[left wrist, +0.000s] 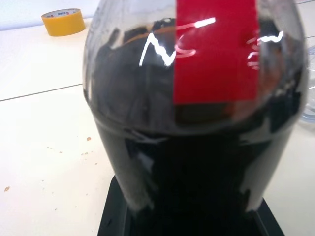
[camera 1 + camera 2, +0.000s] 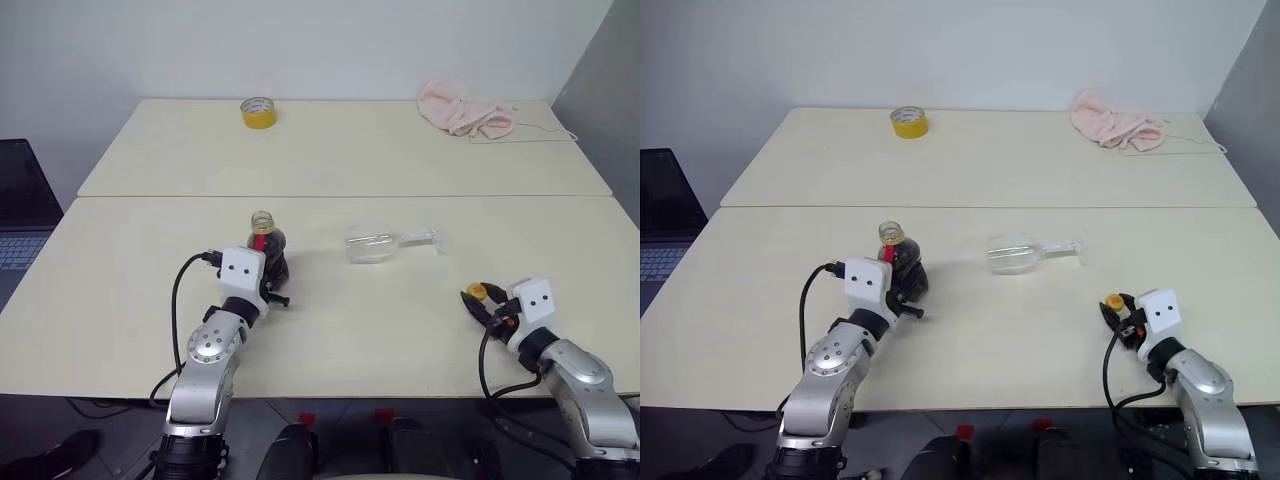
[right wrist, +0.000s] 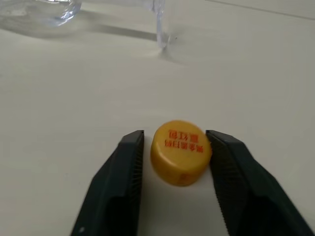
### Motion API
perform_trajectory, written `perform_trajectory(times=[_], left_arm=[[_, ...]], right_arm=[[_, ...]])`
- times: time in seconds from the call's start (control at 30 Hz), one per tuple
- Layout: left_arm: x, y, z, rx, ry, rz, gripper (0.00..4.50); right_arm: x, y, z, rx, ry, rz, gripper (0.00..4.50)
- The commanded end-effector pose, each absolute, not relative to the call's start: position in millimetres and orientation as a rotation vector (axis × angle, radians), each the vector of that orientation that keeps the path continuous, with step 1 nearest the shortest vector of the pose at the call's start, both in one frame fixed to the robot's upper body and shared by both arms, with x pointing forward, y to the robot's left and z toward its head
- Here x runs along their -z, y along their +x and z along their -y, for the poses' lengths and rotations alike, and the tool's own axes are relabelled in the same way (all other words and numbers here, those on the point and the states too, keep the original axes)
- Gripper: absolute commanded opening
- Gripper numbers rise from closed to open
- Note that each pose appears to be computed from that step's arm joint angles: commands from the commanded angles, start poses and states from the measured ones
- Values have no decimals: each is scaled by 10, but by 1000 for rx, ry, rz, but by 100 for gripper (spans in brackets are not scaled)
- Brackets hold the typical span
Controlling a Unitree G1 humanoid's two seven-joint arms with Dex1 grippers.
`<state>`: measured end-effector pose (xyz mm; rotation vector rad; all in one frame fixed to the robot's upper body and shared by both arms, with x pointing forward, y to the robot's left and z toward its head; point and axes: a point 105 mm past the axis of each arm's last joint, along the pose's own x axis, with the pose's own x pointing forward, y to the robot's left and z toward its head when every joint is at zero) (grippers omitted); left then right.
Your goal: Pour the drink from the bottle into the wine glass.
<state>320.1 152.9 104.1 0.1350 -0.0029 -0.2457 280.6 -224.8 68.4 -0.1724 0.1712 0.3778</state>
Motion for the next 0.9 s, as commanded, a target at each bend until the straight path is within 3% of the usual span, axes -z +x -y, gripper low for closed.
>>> perform_trajectory(times=[0.03, 0.13, 0.3, 0.47, 0.63, 0.9], left_arm=[[-1242, 3204, -1527, 245, 148, 85, 74], [-1242, 3204, -1526, 245, 146, 85, 74], [-1244, 3207, -1549, 242, 146, 85, 74], [-1268, 3246, -1678, 216, 132, 84, 74], [-1318, 3317, -1812, 173, 106, 103, 74], [-1283, 3359, -1811, 190, 74, 116, 74]], right_arm=[[-726, 2745, 2176, -441, -182, -178, 351], [-732, 2727, 2185, -462, -217, -186, 449], [-1157, 2750, 2019, -591, -262, -30, 450], [-1693, 2719, 1411, -880, -271, 95, 450], [-1815, 2730, 1020, -1051, -294, 111, 450], [-1888, 2831, 687, -1175, -314, 167, 450]])
